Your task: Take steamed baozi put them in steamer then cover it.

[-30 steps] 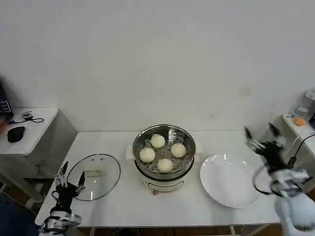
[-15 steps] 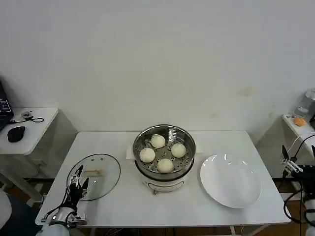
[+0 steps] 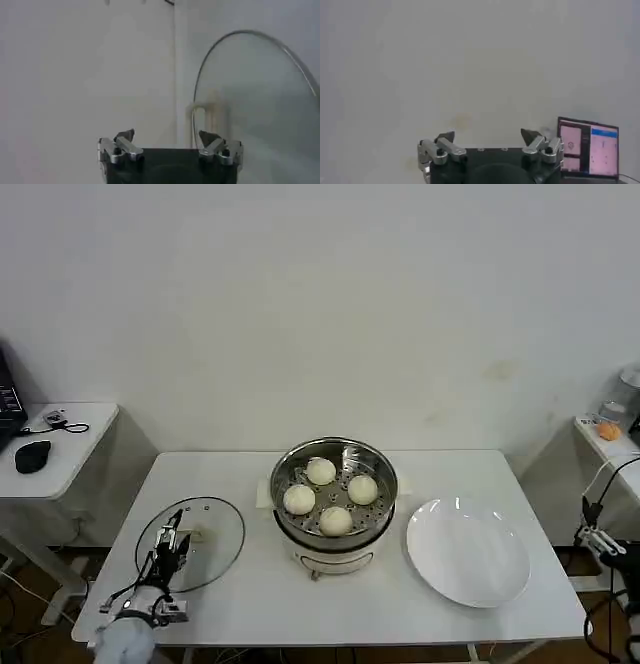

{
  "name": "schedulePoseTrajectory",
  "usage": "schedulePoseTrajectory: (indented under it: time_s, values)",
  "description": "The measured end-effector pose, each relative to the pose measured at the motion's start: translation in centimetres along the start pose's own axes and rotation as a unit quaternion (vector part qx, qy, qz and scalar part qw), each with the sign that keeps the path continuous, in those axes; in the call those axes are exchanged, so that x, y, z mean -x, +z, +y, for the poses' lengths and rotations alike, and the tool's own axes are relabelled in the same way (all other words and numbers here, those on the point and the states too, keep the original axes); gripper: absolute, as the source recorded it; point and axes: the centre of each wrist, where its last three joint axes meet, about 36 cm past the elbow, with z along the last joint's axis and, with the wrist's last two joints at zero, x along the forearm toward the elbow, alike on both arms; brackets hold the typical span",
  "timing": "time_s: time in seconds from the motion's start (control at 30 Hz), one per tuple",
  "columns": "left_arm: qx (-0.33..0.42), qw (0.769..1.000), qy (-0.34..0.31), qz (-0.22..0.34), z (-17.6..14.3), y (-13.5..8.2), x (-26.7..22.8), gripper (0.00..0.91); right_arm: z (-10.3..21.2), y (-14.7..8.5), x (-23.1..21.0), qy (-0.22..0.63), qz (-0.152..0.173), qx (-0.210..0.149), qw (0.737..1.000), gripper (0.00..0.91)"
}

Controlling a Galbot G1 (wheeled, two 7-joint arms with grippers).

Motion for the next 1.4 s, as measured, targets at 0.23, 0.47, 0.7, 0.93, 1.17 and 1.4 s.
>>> schedulePoseTrajectory:
  time_s: [0.23, 0.47, 0.7, 0.93, 1.17, 1.4]
  values:
    - [0.006, 1.000, -0.002, 0.002, -0.1, -0.2, 1.7, 0.373, 0.1, 0.2, -0.7, -0.004, 0.010, -0.003, 1.000, 0.907]
    - [0.012, 1.000, 0.000, 0.011, -0.4, 0.3, 3.1, 0.000, 0.1, 0.2, -1.0, -0.004, 0.015, -0.002, 1.000, 0.907]
    - [0.009, 1.000, 0.000, 0.010, -0.6, 0.2, 3.3, 0.000, 0.3, 0.2, -0.9, -0.005, 0.017, 0.000, 1.000, 0.907]
    - [0.001, 1.000, -0.010, 0.013, -0.6, 0.3, 3.3, 0.000, 0.6, 0.2, -1.1, -0.009, 0.018, 0.000, 1.000, 0.907]
    - [0.000, 0.999, -0.033, 0.022, -0.2, -0.2, 2.7, 0.000, 1.1, -0.1, -1.2, -0.016, 0.016, 0.001, 1.000, 0.907]
    - [-0.002, 0.996, -0.079, 0.046, 1.9, -0.7, 1.6, 0.000, 1.7, -0.3, -1.2, -0.027, 0.013, 0.001, 1.000, 0.907]
